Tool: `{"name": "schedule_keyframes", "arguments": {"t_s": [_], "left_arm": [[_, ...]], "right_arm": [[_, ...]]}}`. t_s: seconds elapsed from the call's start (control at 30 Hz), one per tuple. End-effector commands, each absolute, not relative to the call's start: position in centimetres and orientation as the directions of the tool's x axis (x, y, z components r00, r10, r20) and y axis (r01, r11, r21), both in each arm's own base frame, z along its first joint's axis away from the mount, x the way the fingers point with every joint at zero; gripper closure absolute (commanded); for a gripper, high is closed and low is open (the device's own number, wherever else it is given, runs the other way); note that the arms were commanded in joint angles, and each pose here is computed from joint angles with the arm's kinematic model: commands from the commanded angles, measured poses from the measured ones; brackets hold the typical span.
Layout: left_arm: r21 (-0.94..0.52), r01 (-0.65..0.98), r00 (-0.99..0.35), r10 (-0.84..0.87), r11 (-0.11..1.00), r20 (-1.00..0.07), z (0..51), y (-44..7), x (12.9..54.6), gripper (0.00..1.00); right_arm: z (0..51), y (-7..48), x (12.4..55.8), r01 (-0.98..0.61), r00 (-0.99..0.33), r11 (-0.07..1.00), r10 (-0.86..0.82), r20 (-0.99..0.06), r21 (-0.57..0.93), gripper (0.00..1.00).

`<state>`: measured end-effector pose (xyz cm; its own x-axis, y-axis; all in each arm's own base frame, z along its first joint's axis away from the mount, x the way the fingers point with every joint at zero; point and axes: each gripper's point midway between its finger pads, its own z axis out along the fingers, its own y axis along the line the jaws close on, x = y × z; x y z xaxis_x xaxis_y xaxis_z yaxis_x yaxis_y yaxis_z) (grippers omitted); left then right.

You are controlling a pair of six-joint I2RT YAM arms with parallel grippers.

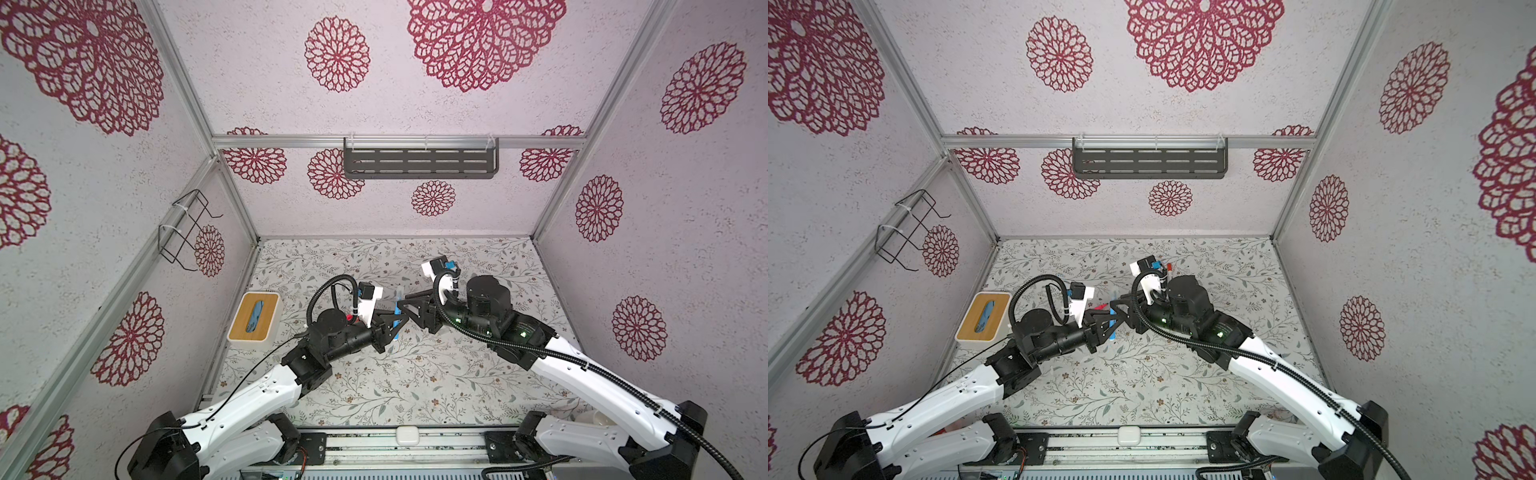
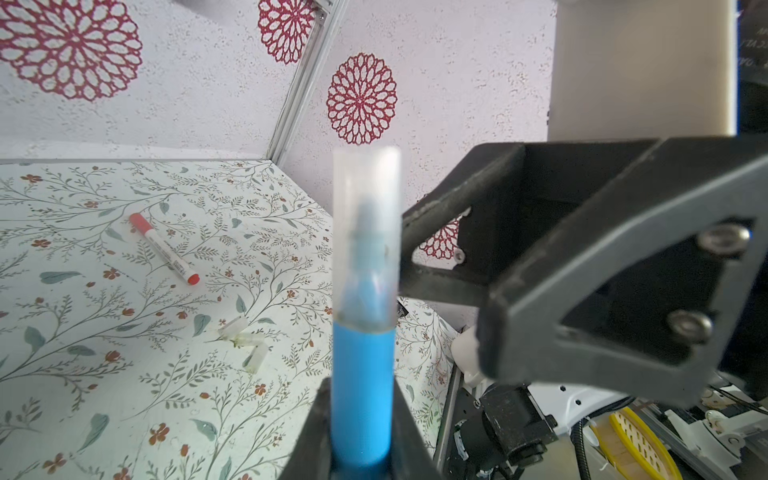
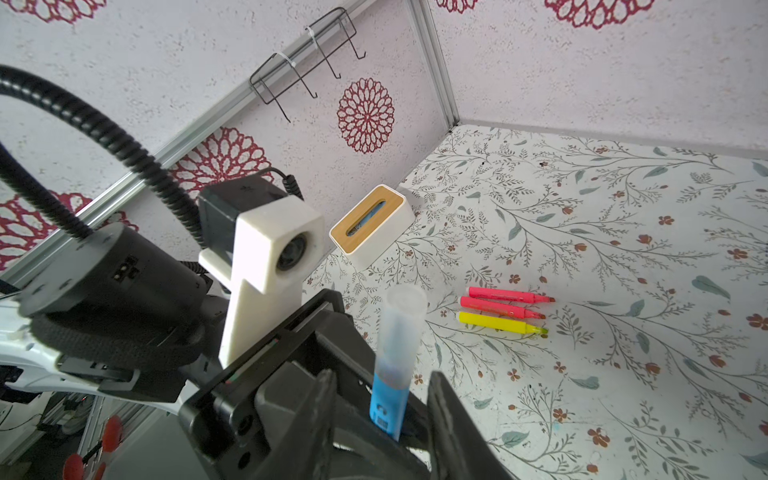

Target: Insert the pens into the pen caps

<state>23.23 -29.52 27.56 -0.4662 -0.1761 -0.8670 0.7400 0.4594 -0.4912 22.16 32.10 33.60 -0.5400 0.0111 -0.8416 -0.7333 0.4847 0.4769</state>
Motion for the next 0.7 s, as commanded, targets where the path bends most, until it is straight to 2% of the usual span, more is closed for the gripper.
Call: {"name": "schedule_keyframes", "arguments": {"t_s": [0.0, 0.17, 0.3, 0.37, 0.43, 0.53, 0.6, 0.67], "left_arm": [[-0.465, 0.751, -0.437, -0.175, 0.469, -0.882, 28.0, -29.4, 23.0, 1.0], [-0.461, 0.751, -0.435, -0.172, 0.473, -0.884, 27.8, -29.5, 23.0, 1.0], [-0.461, 0.747, -0.436, -0.17, 0.478, -0.884, 27.7, -29.5, 23.1, 1.0], [-0.46, 0.745, -0.437, -0.168, 0.482, -0.884, 27.6, -29.4, 23.1, 0.96], [-0.459, 0.736, -0.441, -0.163, 0.497, -0.883, 27.3, -29.4, 23.3, 0.81], [-0.454, 0.706, -0.456, -0.142, 0.543, -0.879, 26.2, -29.1, 23.9, 0.44], [-0.435, 0.657, -0.469, -0.118, 0.616, -0.875, 24.9, -28.3, 24.7, 0.37], [-0.406, 0.603, -0.482, -0.092, 0.687, -0.871, 23.5, -27.3, 25.4, 0.36]], "right_arm": [[34.2, 32.8, 22.1, -0.744, -0.54, 0.449, 0.03, -0.841, 0.494, 0.62], [32.9, 33.3, 22.4, -0.731, -0.564, 0.458, 0.014, -0.826, 0.507, 0.62], [32.6, 33.6, 22.4, -0.731, -0.572, 0.448, 0.008, -0.82, 0.515, 0.78], [32.5, 33.7, 22.4, -0.732, -0.573, 0.448, 0.005, -0.82, 0.514, 0.86], [32.4, 33.5, 22.8, -0.726, -0.568, 0.464, 0.01, -0.823, 0.507, 0.91], [32.2, 32.8, 23.8, -0.699, -0.562, 0.527, 0.014, -0.827, 0.483, 0.91], [31.9, 31.7, 25.0, -0.665, -0.56, 0.59, 0.01, -0.828, 0.457, 0.91], [31.7, 30.4, 26.5, -0.623, -0.566, 0.646, 0.018, -0.824, 0.442, 0.91]]}}
